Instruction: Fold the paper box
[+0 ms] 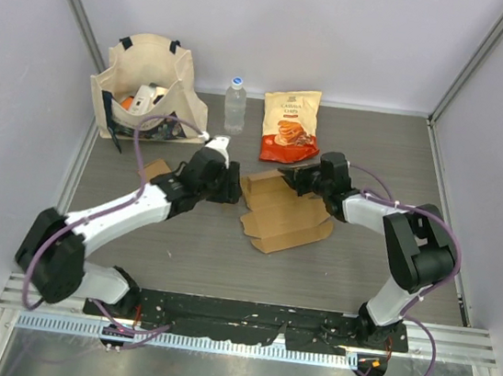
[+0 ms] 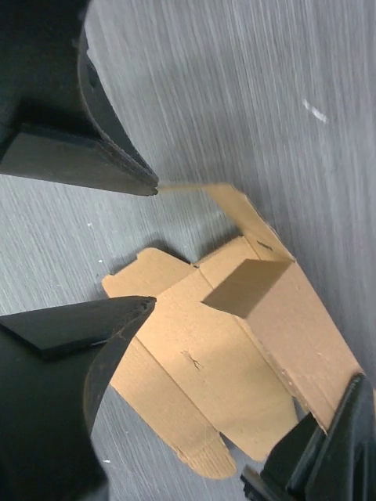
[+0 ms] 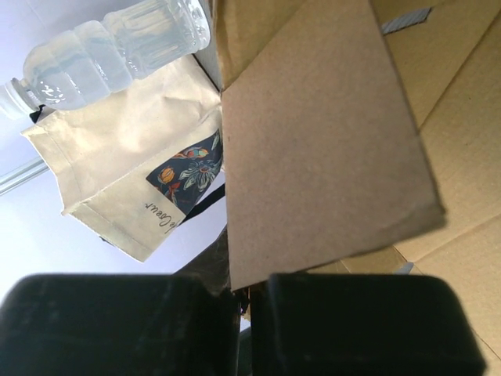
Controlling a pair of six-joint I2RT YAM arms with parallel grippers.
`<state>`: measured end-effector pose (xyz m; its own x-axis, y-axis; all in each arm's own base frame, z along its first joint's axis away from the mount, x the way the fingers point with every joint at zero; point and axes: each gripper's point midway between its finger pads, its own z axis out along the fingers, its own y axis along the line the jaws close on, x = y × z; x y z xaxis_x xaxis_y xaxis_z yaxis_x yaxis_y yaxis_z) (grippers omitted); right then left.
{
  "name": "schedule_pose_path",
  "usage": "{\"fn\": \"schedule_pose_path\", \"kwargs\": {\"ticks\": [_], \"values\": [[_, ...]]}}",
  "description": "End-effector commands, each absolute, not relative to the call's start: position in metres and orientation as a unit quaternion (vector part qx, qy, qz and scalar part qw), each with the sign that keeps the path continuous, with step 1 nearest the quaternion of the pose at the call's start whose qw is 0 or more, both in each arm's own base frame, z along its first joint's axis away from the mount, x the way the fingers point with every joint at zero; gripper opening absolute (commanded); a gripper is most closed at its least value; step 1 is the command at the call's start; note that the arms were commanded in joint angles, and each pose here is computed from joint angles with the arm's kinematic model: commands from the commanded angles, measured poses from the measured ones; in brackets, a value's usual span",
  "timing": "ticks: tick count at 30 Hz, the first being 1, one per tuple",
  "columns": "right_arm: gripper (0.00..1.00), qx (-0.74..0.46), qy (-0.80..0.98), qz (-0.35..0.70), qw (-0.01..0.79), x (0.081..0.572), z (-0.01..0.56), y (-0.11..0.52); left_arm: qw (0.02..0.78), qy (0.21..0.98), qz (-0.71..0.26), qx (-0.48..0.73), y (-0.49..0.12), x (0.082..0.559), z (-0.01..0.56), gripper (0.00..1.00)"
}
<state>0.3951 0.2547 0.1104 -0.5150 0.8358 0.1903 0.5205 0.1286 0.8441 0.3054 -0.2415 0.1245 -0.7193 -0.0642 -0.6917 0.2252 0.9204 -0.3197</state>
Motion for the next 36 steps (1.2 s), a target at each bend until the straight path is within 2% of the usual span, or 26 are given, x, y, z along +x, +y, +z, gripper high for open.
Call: {"fn": "schedule_pose_path", "kwargs": {"ticks": [1, 5, 10, 13, 14, 16, 17, 20, 21, 28, 36], "values": [[0.06, 0.462, 0.717, 0.49, 0.181, 0.398, 0.128, 0.255, 0.446, 0.877, -0.176, -0.017, -0.208, 0.305, 0.152, 0.6], [0.05, 0.461, 0.716, 0.492, 0.181, 0.398, 0.13, 0.256, 0.431, 0.888, -0.156, -0.017, -0.203, 0.303, 0.138, 0.66], [0.05, 0.463, 0.714, 0.492, 0.182, 0.399, 0.13, 0.255, 0.396, 0.906, -0.148, 0.01, -0.219, 0.313, 0.126, 0.65], [0.05, 0.461, 0.715, 0.493, 0.182, 0.398, 0.131, 0.255, 0.381, 0.914, -0.136, 0.022, -0.225, 0.322, 0.116, 0.54], [0.05, 0.461, 0.716, 0.492, 0.183, 0.397, 0.13, 0.255, 0.383, 0.913, -0.138, 0.024, -0.227, 0.324, 0.117, 0.41], [0.05, 0.462, 0.717, 0.489, 0.184, 0.394, 0.128, 0.253, 0.382, 0.911, -0.153, 0.03, -0.236, 0.328, 0.12, 0.28], [0.05, 0.464, 0.716, 0.488, 0.184, 0.393, 0.126, 0.252, 0.378, 0.911, -0.161, 0.034, -0.24, 0.328, 0.122, 0.18], [0.05, 0.465, 0.716, 0.487, 0.185, 0.388, 0.12, 0.251, 0.363, 0.908, -0.205, 0.043, -0.26, 0.326, 0.128, 0.03], [0.04, 0.462, 0.714, 0.491, 0.189, 0.388, 0.122, 0.252, 0.351, 0.907, -0.23, 0.049, -0.269, 0.321, 0.13, 0.01], [0.01, 0.472, 0.699, 0.492, 0.213, 0.375, 0.114, 0.24, 0.327, 0.888, -0.322, 0.031, -0.296, 0.307, 0.143, 0.0], [0.01, 0.483, 0.68, 0.504, 0.224, 0.365, 0.116, 0.239, 0.326, 0.886, -0.329, 0.02, -0.315, 0.304, 0.133, 0.0]]}}
